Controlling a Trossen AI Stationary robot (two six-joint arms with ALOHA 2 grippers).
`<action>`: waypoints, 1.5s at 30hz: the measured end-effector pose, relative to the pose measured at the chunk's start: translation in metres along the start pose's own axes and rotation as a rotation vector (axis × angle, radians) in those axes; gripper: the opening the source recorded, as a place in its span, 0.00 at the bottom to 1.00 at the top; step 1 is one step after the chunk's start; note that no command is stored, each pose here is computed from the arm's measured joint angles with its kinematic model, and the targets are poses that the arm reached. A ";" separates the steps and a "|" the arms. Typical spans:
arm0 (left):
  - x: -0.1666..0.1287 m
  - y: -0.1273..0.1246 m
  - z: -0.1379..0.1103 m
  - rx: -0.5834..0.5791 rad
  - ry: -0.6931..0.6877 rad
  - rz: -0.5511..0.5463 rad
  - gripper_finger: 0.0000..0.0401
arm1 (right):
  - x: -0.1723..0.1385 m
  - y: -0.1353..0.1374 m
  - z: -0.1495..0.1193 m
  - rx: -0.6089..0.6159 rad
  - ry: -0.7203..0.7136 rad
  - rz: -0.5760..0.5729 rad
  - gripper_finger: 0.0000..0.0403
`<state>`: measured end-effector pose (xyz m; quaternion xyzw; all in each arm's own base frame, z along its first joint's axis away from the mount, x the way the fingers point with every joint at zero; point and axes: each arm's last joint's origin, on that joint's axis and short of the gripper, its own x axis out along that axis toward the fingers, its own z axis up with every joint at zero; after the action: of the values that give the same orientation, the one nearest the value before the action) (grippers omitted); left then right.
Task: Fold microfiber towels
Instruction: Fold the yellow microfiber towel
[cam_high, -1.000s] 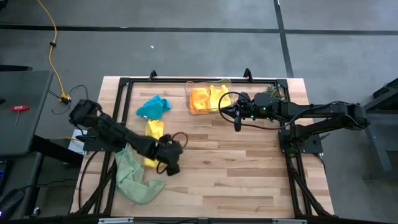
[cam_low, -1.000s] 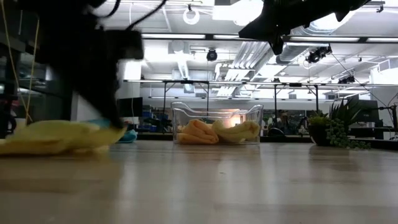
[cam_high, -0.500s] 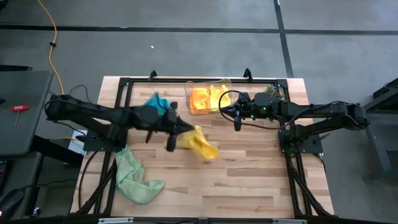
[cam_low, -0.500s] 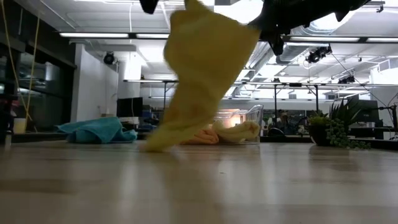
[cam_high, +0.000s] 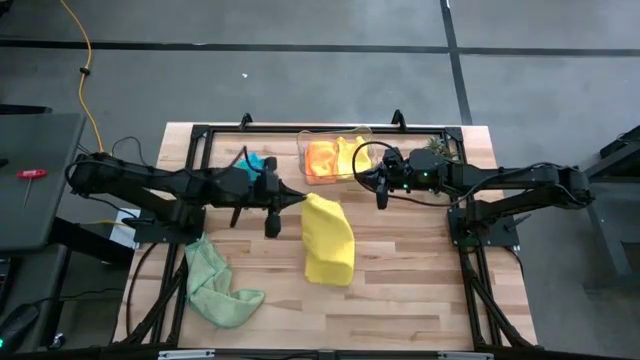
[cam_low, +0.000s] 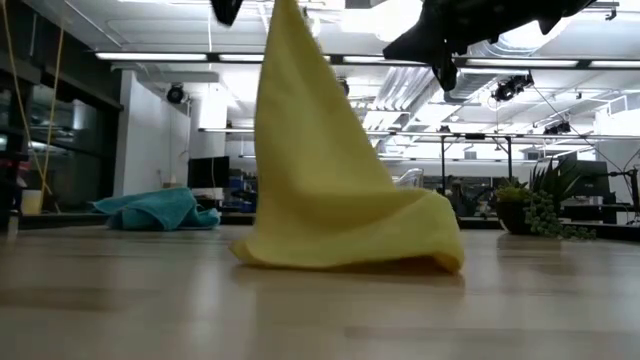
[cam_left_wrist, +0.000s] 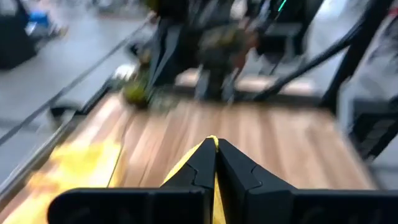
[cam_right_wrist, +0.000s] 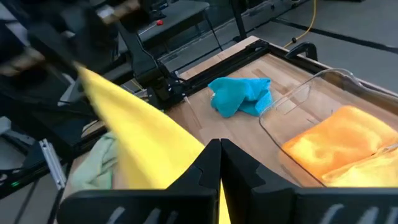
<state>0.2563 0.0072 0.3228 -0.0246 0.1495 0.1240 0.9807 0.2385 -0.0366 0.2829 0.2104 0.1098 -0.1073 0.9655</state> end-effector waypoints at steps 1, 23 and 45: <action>0.000 0.001 -0.004 0.001 0.038 0.024 0.00 | 0.000 0.000 0.000 0.005 0.003 0.005 0.00; 0.007 0.001 -0.099 -0.246 0.386 0.195 0.00 | 0.061 0.074 -0.049 -0.148 0.469 0.180 0.19; 0.010 0.009 -0.098 -0.181 0.422 0.084 0.00 | 0.203 0.196 -0.142 -0.220 0.849 -0.050 0.46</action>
<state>0.2354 0.0098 0.2258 -0.1317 0.3404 0.1697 0.9154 0.4575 0.1655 0.1800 0.1289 0.5125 -0.0222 0.8487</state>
